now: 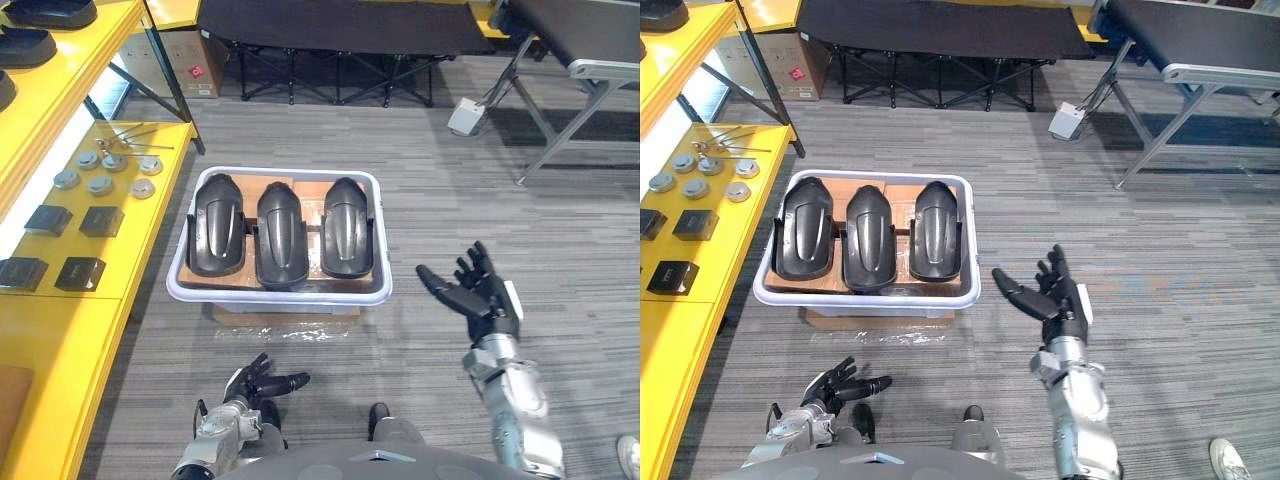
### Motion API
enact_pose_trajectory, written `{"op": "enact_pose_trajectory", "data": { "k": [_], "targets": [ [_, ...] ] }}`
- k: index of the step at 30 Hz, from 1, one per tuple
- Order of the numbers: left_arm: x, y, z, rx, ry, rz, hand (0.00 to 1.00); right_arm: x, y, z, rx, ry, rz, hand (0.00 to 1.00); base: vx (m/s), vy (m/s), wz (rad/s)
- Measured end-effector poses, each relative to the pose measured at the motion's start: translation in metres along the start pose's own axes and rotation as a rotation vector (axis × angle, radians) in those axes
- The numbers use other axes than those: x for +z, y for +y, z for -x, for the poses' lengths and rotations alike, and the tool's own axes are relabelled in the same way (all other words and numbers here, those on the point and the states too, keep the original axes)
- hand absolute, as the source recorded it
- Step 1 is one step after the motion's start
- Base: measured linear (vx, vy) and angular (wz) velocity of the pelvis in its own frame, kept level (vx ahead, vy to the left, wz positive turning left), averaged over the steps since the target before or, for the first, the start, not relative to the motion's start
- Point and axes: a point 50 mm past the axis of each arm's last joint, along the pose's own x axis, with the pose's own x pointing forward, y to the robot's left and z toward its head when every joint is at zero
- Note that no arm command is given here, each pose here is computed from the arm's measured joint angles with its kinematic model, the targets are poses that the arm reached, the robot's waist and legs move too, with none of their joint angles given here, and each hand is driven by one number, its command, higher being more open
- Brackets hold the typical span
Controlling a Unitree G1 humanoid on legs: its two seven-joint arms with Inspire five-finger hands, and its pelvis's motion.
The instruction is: Walk over and take three plastic housings, then place them on the shelf
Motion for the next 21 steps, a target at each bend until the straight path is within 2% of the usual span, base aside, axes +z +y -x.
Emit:
{"op": "enact_pose_trajectory", "data": {
  "k": [6, 13, 18, 21],
  "targets": [
    [-0.014, 0.02, 0.005, 0.073, 0.048, 0.003, 1.0, 0.01, -0.005, -0.047, -0.044, 0.065, 0.048, 1.0, -0.1, -0.003, 0.11],
    [-0.003, 0.036, 0.006, 0.132, 0.006, 0.065, 1.0, 0.058, -0.005, -0.111, -0.117, 0.036, 0.044, 1.0, -0.08, 0.024, 0.28],
    [-0.002, 0.034, 0.004, 0.117, 0.001, 0.083, 1.0, 0.095, -0.015, -0.135, -0.155, 0.001, 0.087, 1.0, 0.01, 0.03, 0.2],
    [0.005, 0.033, 0.003, 0.103, -0.034, 0.08, 1.0, 0.117, -0.008, -0.147, -0.143, -0.031, 0.095, 1.0, 0.02, 0.046, 0.11]
  ]
}}
